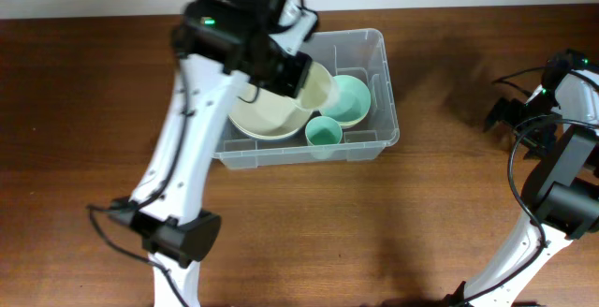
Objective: Pack container
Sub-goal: 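Lift the cream cup and carry it over the bin, then lower the cream cup into the mint-green cup and release, then raise the left gripper and move it left to the clear cup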
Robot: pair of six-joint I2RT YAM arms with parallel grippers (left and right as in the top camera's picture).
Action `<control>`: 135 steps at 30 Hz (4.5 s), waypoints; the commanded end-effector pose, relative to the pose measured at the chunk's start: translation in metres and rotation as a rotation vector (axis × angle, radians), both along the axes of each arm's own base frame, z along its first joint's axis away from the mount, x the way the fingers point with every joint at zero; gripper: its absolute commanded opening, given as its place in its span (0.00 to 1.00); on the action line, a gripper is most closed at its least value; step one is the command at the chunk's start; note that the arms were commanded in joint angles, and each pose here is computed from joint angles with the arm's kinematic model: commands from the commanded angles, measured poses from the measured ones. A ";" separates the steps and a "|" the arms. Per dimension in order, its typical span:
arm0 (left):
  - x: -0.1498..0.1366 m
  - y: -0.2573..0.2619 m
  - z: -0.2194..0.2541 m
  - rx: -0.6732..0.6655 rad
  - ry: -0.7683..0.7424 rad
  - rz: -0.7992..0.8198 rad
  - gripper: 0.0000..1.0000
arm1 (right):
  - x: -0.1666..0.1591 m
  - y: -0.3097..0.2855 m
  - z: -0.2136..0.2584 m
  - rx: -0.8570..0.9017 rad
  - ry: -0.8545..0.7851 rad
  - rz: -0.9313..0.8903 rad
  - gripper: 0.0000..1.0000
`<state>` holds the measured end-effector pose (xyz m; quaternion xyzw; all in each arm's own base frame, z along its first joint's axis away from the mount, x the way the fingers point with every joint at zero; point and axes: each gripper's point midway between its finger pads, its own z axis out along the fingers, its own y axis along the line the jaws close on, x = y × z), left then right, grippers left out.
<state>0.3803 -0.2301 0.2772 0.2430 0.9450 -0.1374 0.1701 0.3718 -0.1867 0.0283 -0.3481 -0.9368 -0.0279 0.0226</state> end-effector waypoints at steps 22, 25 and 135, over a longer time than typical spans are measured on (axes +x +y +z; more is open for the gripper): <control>0.018 -0.014 -0.128 0.136 0.253 -0.030 0.01 | -0.001 -0.003 0.006 -0.008 -0.013 0.002 0.99; 0.018 -0.014 -0.138 0.146 0.274 -0.030 0.01 | -0.001 -0.003 0.006 -0.008 -0.013 0.002 0.99; -0.065 0.277 -0.161 0.157 0.544 1.000 1.00 | -0.001 -0.003 0.006 -0.008 -0.013 0.002 0.99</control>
